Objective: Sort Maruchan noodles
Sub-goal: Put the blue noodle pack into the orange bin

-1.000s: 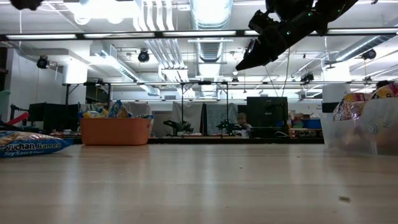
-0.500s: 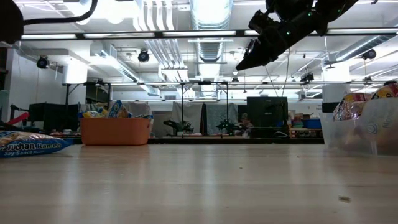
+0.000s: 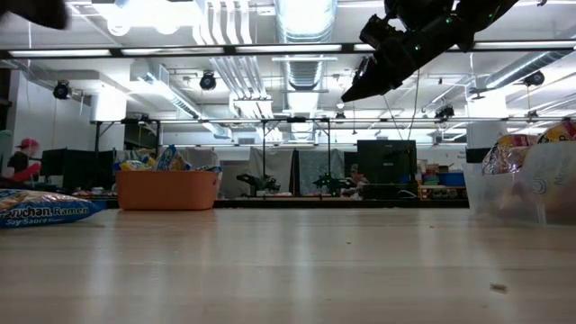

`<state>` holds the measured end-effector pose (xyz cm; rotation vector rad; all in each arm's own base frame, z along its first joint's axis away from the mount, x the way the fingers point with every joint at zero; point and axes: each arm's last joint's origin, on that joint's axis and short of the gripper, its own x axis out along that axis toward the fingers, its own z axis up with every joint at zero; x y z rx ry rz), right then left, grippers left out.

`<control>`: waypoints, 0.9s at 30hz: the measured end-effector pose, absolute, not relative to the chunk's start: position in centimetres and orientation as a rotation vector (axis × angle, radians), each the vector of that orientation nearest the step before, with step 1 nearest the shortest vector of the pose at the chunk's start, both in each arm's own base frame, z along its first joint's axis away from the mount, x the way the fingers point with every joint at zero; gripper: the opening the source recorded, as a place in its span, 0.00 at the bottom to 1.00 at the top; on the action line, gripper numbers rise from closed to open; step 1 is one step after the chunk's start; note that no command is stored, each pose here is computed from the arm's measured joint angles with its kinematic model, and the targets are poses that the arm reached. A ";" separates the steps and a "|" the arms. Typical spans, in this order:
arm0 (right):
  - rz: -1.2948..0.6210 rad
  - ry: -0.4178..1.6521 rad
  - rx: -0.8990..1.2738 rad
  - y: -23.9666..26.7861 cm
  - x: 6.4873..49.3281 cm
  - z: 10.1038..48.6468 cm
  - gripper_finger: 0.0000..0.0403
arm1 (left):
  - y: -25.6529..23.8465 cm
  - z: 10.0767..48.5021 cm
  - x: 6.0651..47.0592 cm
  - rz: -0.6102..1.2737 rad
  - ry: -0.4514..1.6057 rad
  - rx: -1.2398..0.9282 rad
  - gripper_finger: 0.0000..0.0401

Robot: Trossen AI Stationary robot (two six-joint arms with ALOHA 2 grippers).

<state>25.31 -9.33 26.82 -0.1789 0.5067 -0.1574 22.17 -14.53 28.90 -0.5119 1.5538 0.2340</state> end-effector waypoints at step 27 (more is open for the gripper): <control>-0.169 0.538 -0.104 -9.3 25.1 26.5 0.02 | -0.2 14.5 20.2 0.750 1.638 -0.537 0.09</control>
